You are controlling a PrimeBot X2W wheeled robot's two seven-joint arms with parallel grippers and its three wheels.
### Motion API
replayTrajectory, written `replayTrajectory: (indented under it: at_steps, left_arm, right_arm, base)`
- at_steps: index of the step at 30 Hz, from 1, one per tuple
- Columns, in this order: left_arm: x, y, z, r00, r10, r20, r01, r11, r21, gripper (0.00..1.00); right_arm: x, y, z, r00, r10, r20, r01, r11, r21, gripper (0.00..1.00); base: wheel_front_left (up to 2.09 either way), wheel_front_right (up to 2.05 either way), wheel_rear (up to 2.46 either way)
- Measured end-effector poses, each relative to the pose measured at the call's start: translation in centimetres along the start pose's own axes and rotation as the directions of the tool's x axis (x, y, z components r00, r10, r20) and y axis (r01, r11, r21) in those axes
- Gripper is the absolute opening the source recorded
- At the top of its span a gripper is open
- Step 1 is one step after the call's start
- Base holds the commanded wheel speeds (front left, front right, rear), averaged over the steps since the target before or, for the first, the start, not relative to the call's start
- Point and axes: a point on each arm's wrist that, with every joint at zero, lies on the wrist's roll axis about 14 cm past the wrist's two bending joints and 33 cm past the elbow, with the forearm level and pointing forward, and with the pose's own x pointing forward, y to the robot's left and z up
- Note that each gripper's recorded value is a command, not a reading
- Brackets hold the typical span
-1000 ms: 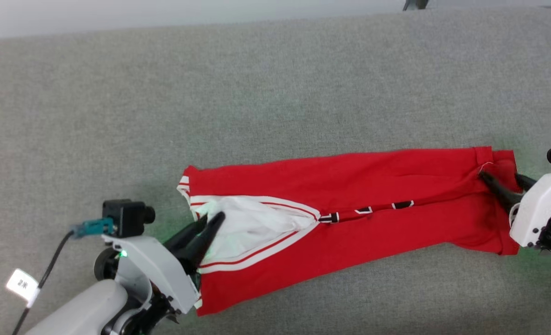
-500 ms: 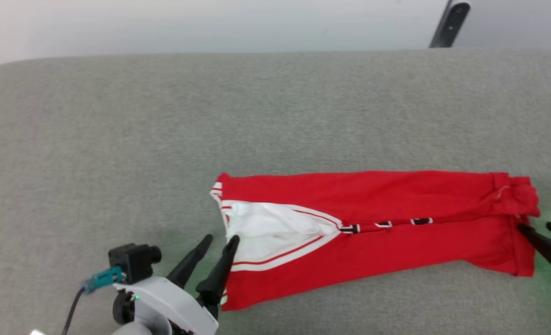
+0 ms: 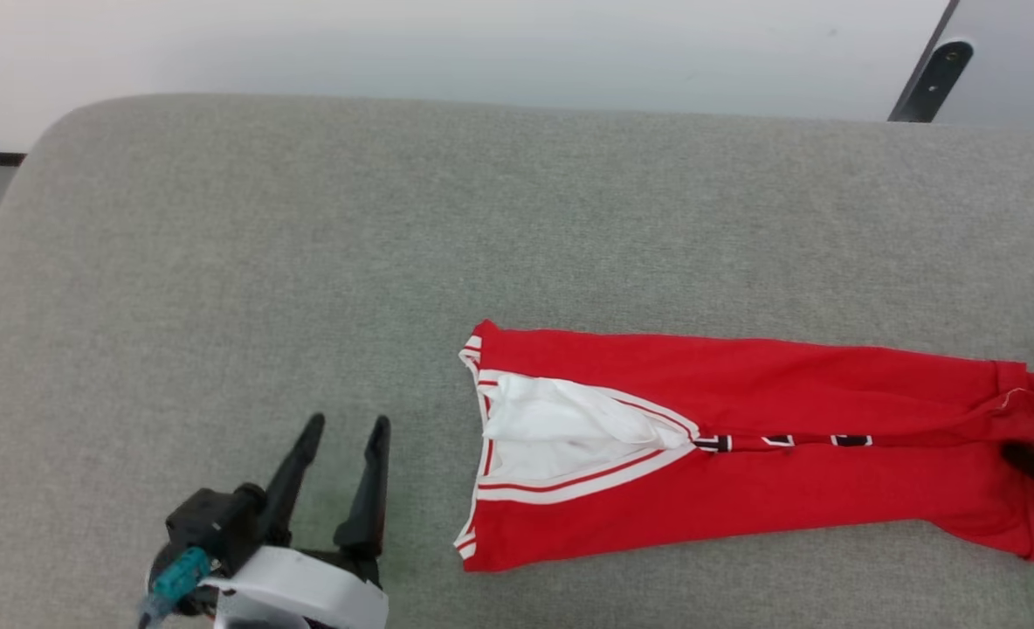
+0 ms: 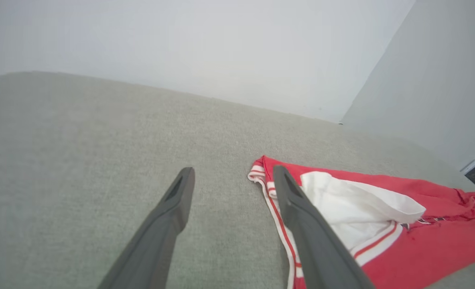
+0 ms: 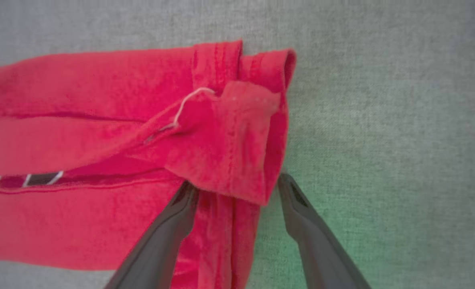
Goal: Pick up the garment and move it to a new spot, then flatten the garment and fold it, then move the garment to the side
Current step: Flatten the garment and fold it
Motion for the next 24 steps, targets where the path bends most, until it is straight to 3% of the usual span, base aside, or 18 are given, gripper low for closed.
replayTrajectory:
  at_steps: [3,9,17,19,20,24]
  left_arm:
    - [-0.1,0.1,1.1,0.999,0.005,0.051,-0.009,0.996,0.084,1.00]
    - [-0.2,-0.1,1.0,0.997,0.009,0.071,-0.020,0.988,0.156,1.00]
    - [0.0,0.4,-1.3,0.999,0.041,0.021,-0.044,0.982,0.181,1.00]
    - [0.0,0.6,-1.5,0.999,0.047,0.019,-0.050,0.982,0.183,1.00]
    - [0.0,0.7,-1.4,0.999,0.049,0.022,-0.052,0.982,0.183,1.00]
    - [0.2,0.8,-1.2,0.998,0.047,0.032,-0.052,0.982,0.183,1.00]
  right_arm:
    - [0.6,0.2,0.2,0.999,-0.014,-0.036,0.014,1.000,0.003,1.00]
    - [1.5,0.4,0.3,0.994,-0.040,-0.104,0.040,0.999,-0.003,1.00]
    - [3.1,0.7,-0.4,0.987,-0.056,-0.149,0.056,0.998,-0.009,1.00]
    - [3.2,0.8,-0.4,0.987,-0.057,-0.152,0.056,0.998,-0.013,0.44]
    - [3.2,0.8,-0.4,0.987,-0.057,-0.151,0.057,0.998,-0.010,0.00]
    - [3.4,1.4,-0.3,0.989,-0.044,-0.142,0.043,0.999,-0.010,0.00]
  base:
    - [0.00,0.00,0.00]
    - [0.00,0.00,0.00]
    - [0.00,0.00,0.00]
    - [0.00,0.00,0.00]
    - [0.00,0.00,0.00]
    - [0.00,0.00,0.00]
